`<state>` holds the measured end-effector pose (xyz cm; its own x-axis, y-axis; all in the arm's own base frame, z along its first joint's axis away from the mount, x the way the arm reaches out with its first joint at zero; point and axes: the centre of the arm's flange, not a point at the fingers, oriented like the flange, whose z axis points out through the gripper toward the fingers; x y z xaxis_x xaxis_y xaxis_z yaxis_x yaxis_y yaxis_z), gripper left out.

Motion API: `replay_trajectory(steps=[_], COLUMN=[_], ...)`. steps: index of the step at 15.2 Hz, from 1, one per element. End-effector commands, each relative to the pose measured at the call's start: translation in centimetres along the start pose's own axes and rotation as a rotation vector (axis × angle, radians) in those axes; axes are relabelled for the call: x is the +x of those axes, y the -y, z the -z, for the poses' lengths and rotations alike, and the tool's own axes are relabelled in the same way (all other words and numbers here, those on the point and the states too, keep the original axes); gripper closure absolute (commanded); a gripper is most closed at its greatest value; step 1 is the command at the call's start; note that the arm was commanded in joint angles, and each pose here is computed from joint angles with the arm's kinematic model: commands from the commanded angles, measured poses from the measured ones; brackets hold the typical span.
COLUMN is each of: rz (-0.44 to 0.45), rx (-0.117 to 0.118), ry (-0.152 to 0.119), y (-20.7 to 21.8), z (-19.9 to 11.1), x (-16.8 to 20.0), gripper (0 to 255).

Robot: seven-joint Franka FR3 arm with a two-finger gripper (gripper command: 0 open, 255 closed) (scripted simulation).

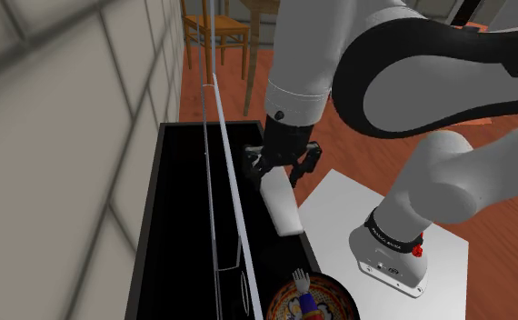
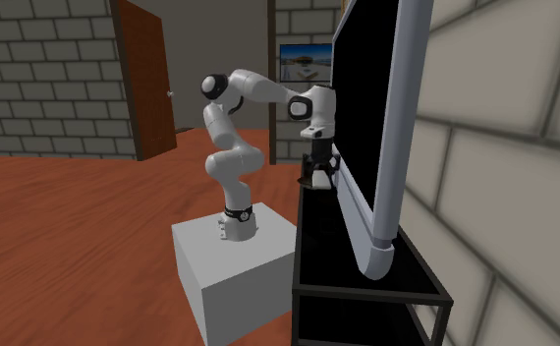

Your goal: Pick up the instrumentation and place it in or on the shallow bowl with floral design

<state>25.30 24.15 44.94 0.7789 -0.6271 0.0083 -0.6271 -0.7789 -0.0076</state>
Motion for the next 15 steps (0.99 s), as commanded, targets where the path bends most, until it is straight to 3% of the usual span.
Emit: replay_trajectory(steps=[1,15], rz=[-0.002,-0.002], rx=[0.000,0.000], ry=[0.001,0.001], y=[-0.2,-1.2], z=[0.0,0.3], x=[-2.3,-20.7], gripper=[255,255])
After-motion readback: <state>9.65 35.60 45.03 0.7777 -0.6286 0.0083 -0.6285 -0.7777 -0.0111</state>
